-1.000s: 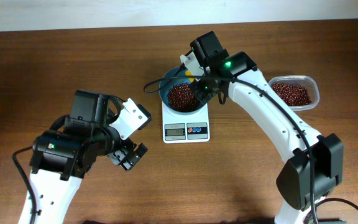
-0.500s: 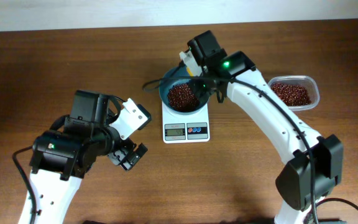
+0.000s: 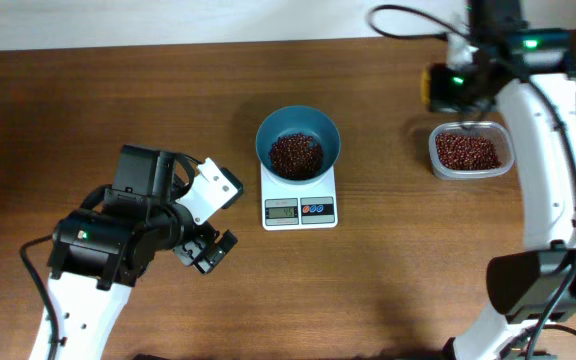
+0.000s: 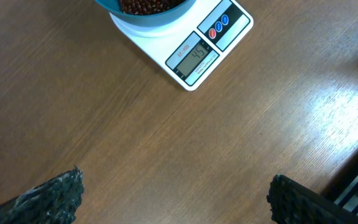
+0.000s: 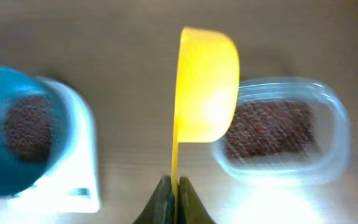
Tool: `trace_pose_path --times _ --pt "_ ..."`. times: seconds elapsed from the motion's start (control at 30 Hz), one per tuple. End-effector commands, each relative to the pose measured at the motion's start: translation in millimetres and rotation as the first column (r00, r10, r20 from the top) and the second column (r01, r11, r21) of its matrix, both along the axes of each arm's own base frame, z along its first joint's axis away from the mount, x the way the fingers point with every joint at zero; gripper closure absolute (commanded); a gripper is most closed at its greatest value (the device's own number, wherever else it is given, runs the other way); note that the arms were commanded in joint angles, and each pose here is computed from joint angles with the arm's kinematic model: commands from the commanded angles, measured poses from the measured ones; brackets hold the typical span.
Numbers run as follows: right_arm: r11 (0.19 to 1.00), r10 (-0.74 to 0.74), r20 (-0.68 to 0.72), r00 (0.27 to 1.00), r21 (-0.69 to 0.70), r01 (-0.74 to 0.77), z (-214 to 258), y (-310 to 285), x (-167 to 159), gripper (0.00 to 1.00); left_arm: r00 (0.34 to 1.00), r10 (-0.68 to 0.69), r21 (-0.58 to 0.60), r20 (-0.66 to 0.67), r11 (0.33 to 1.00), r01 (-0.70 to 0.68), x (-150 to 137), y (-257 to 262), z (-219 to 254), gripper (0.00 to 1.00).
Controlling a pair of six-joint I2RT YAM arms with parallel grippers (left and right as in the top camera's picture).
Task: Scoop item into bowl and weigh 50g on scale
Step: 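Lift the empty scoop back toward the bean tub with the right gripper, then lower the yellow scoop into the red bean tub with the right gripper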
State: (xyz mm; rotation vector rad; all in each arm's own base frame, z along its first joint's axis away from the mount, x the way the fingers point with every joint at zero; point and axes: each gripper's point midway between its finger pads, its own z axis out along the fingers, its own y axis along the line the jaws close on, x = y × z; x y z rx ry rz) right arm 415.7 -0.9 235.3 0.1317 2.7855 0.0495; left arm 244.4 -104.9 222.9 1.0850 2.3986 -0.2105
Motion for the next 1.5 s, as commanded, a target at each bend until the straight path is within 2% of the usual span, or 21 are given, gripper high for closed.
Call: trace_pose_path --times 0.0,0.1,0.27,0.57,0.97,1.27,1.47 --pt "0.973 -0.153 -0.042 0.987 -0.179 0.144 9 -59 -25 0.96 1.0 -0.011 0.004 0.019 1.0 0.01 4 1 5 0.01" --pt "0.953 -0.203 -0.1 0.974 -0.25 0.173 1 -83 -41 0.96 1.0 -0.01 0.004 0.019 1.0 0.01 4 1 5 0.01" --pt "0.954 -0.214 -0.193 0.958 -0.253 0.162 -42 -86 -50 0.96 1.0 -0.011 0.004 0.019 1.0 0.01 4 1 5 0.01" --pt "0.976 -0.179 -0.153 0.972 -0.151 0.156 -95 -71 -27 0.96 1.0 -0.011 0.004 0.019 1.0 0.01 4 1 5 0.01" --pt "0.992 -0.114 -0.157 0.981 -0.073 0.104 -122 -44 -14 0.96 1.0 -0.011 0.004 0.019 1.0 0.01 4 1 5 0.01" --pt "0.978 -0.04 -0.186 0.982 -0.209 0.0 -131 -24 -13 0.96 1.0 -0.011 0.004 0.018 1.0 0.01 4 1 5 0.01" --pt "0.998 0.007 -0.196 0.981 -0.053 -0.018 -134 0 -14 0.96 1.0 -0.01 0.004 0.019 1.0 0.01 4 1 5 0.01"
